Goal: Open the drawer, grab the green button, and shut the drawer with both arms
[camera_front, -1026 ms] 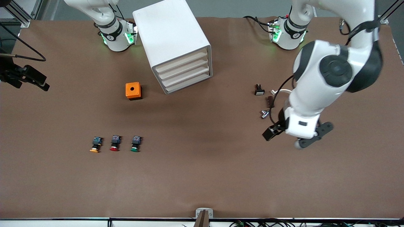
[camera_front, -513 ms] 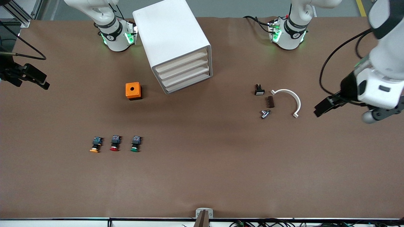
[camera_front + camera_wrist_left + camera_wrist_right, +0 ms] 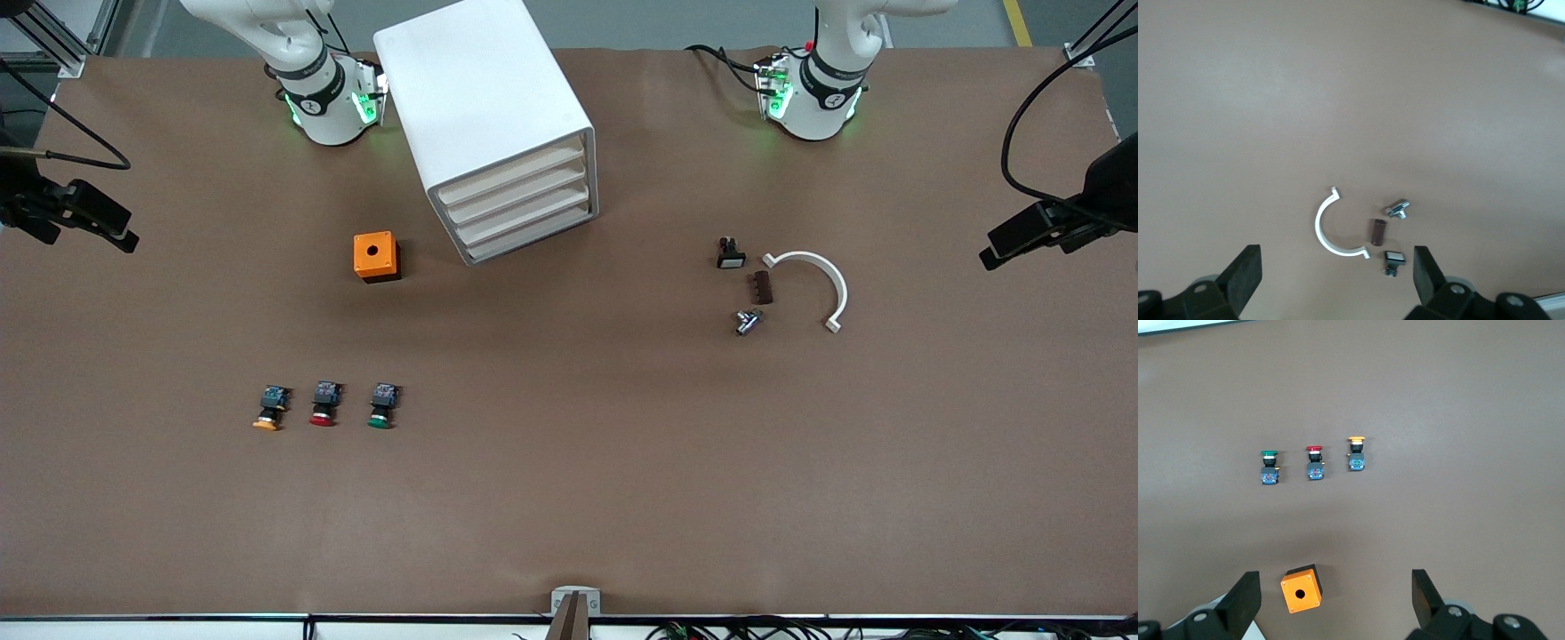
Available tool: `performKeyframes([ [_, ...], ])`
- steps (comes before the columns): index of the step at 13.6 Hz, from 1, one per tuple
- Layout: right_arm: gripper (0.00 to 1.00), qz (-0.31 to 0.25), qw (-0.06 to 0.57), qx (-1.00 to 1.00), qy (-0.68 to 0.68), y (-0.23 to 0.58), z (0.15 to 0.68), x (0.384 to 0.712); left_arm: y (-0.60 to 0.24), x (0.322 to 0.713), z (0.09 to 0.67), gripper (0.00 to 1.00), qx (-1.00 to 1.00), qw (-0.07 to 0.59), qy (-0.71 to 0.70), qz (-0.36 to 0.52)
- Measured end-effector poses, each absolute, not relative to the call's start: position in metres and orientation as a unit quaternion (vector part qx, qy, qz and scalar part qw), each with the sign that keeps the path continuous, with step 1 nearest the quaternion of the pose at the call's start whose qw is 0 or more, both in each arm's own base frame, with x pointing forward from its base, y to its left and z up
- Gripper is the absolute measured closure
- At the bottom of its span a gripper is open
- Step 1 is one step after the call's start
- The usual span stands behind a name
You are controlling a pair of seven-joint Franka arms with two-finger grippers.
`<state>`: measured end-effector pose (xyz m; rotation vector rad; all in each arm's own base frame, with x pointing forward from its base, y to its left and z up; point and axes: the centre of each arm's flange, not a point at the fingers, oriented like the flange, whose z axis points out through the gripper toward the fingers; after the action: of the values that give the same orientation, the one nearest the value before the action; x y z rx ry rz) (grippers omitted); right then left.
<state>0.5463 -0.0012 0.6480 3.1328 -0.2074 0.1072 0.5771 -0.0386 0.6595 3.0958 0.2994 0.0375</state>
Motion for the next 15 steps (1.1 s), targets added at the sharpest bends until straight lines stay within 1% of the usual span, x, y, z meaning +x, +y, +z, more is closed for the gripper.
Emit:
performKeyframes([
  [3,0.00,0.034,0.001,0.997,-0.066,-0.001,0.648,0.546,-0.039,0.557,0.661,0.00,0.996,0.008,0.091,0.006],
  [6,0.00,0.034,0.001,0.997,-0.066,-0.001,0.647,0.546,-0.048,0.540,0.662,0.00,0.997,-0.014,0.080,0.006],
  [15,0.00,0.033,0.001,0.997,-0.066,-0.001,0.647,0.546,-0.046,0.539,0.656,0.00,0.998,-0.017,0.064,-0.001],
])
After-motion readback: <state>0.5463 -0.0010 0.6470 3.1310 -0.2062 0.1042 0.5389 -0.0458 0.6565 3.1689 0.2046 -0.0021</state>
